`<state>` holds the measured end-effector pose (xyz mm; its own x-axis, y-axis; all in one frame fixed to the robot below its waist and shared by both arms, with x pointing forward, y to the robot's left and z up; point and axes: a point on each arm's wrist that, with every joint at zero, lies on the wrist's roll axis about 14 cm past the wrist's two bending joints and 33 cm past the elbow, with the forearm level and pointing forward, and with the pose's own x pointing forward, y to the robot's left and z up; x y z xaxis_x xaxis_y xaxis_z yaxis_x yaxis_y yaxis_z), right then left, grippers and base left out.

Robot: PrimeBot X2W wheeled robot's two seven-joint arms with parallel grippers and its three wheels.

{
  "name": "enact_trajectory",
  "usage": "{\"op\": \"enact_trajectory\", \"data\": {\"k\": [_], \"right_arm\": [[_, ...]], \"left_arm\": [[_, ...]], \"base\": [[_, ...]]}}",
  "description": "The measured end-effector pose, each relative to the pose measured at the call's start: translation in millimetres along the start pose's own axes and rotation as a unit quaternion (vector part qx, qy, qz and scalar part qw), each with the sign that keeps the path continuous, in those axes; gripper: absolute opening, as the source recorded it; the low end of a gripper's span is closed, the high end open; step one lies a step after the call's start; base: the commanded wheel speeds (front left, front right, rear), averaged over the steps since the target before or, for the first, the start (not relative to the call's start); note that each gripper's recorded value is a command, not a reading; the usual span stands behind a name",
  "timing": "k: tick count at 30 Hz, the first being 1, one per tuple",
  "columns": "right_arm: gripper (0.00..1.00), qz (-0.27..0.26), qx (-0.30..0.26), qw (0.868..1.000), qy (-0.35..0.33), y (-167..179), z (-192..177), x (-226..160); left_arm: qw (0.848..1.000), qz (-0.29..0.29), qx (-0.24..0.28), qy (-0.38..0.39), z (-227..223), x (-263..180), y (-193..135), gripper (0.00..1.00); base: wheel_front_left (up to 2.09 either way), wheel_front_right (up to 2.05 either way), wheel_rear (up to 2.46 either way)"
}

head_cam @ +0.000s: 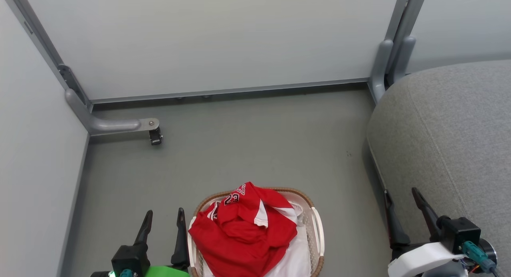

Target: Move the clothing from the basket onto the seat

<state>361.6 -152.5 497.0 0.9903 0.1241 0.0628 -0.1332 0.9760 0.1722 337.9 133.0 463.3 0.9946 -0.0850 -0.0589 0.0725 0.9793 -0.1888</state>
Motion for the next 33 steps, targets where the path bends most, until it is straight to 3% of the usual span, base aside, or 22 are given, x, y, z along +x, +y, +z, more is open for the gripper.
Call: {"op": "enact_trajectory", "data": {"k": [23,33], "right_arm": [[1.00,-0.004,0.002,1.000,0.004,-3.3,-3.5,6.1],[1.00,-0.008,-0.004,1.000,-0.004,-12.1,-4.1,42.5]], "left_arm": [[1.000,-0.004,-0.001,0.016,-9.7,5.7,-2.3,1.00],[0.997,-0.063,0.041,0.008,-4.7,59.5,-23.9,1.00]], "base": [[0.00,0.00,0.00],[0.00,0.00,0.00]]}}
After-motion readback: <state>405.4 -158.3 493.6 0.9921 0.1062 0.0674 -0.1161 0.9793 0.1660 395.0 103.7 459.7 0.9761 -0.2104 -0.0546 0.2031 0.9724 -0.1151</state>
